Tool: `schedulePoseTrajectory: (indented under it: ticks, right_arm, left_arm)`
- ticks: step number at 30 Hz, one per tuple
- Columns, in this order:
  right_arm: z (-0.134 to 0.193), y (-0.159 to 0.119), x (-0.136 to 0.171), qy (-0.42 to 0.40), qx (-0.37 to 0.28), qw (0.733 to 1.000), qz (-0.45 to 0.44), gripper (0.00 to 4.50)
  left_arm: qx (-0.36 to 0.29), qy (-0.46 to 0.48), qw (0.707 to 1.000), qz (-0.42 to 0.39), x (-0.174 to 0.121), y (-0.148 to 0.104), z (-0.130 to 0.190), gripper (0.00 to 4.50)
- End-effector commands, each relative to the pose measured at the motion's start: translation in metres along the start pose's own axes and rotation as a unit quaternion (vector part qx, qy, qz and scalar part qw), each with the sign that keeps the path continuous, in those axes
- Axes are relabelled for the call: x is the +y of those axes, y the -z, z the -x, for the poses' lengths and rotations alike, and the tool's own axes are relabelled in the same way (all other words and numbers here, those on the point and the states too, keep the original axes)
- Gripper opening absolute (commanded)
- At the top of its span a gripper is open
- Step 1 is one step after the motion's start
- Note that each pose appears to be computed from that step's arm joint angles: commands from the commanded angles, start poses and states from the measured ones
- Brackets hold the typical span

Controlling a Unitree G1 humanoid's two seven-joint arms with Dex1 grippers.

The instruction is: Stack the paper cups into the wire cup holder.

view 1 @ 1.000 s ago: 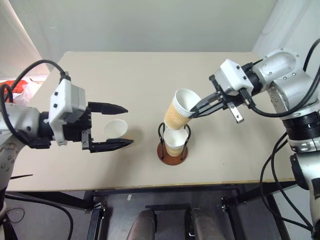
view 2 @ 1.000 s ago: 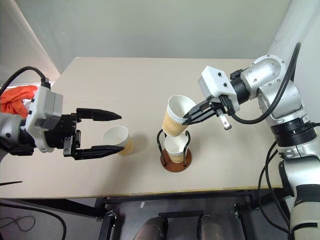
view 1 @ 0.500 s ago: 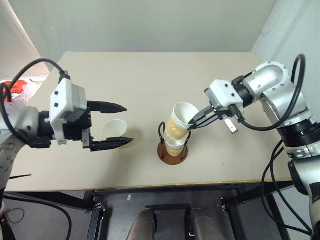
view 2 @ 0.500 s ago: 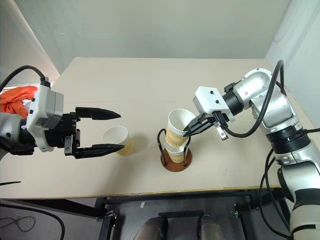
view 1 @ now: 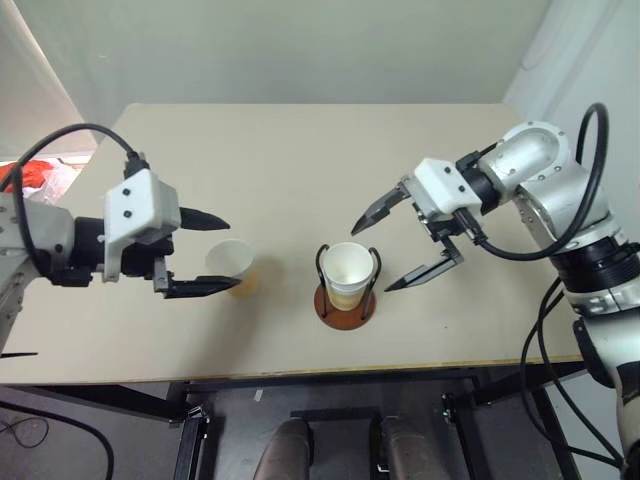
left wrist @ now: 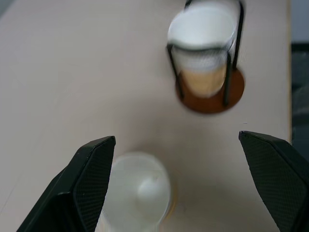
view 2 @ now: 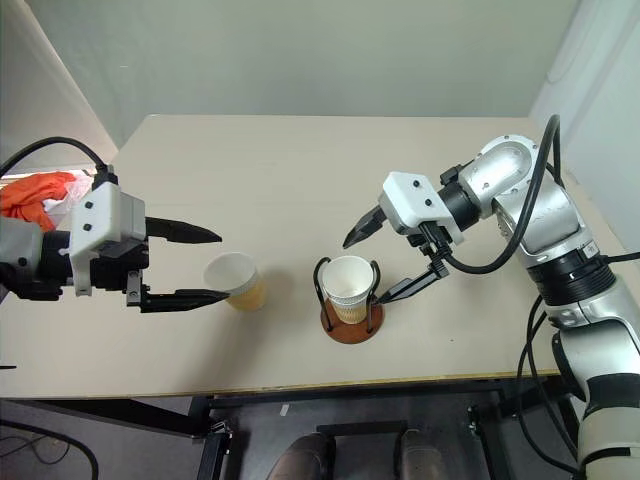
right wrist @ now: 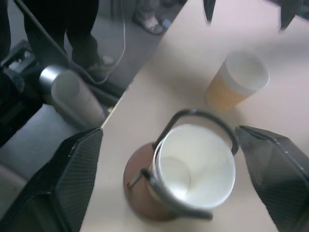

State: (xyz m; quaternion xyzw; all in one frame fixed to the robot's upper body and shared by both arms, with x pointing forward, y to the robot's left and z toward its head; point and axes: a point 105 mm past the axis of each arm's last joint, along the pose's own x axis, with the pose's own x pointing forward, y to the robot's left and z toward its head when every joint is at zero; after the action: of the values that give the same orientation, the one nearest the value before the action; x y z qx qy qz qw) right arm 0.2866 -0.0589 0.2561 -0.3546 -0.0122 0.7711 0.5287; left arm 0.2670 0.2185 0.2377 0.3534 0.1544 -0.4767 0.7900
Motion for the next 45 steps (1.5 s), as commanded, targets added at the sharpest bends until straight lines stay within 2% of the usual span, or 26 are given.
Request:
schedulePoseTrajectory:
  ticks: [1, 3, 7, 12, 17, 20, 31, 32, 35, 37, 41, 45]
  right_arm:
    - [0.015, -0.03, -0.021, 0.086, -0.093, 0.992, -0.002, 4.46]
    - [0.014, -0.033, -0.034, 0.135, -0.127, 0.982, -0.024, 4.46]
    - [0.0, -0.021, -0.047, 0.196, -0.119, 0.973, -0.039, 4.46]
    - [-0.007, -0.014, -0.05, 0.223, -0.116, 0.966, -0.053, 4.46]
    - [-0.003, -0.013, -0.049, 0.243, -0.112, 0.962, -0.061, 4.46]
    - [0.001, -0.013, -0.047, 0.249, -0.113, 0.96, -0.066, 4.5]
    - [0.012, -0.011, -0.038, 0.259, -0.104, 0.957, -0.079, 4.5]
    - [0.014, -0.01, -0.035, 0.258, -0.103, 0.957, -0.085, 4.5]
    - [0.024, -0.002, -0.007, 0.24, -0.086, 0.959, -0.122, 4.5]
    - [0.037, 0.003, 0.017, 0.239, -0.08, 0.955, -0.156, 4.5]
    - [0.07, 0.016, 0.067, 0.274, -0.063, 0.937, -0.208, 4.5]
    - [0.082, 0.019, 0.099, 0.302, -0.05, 0.922, -0.238, 4.5]
  left_arm:
    - [0.048, -0.001, 0.998, -0.042, 0.009, 0.009, 0.004, 4.5]
    - [0.066, 0.015, 0.996, -0.058, 0.01, 0.015, -0.001, 4.5]
    - [0.092, 0.045, 0.99, -0.095, 0.01, 0.022, -0.018, 4.5]
    - [0.106, 0.079, 0.983, -0.125, 0.01, 0.028, -0.04, 4.5]
    - [0.143, 0.104, 0.973, -0.148, 0.008, 0.05, -0.057, 4.5]
    - [0.139, 0.098, 0.973, -0.155, 0.015, 0.05, -0.062, 3.88]
    - [0.11, 0.124, 0.974, -0.157, 0.021, 0.042, -0.063, 0.05]
    - [0.107, 0.127, 0.974, -0.156, 0.022, 0.04, -0.061, 0.02]
    - [0.08, 0.128, 0.976, -0.157, 0.031, 0.024, -0.051, 0.02]
    - [0.046, 0.123, 0.977, -0.17, 0.038, 0.003, -0.039, 0.02]
    - [-0.055, 0.119, 0.966, -0.223, 0.043, -0.059, -0.017, 0.02]
    - [-0.155, 0.17, 0.933, -0.277, 0.03, -0.116, -0.016, 0.02]
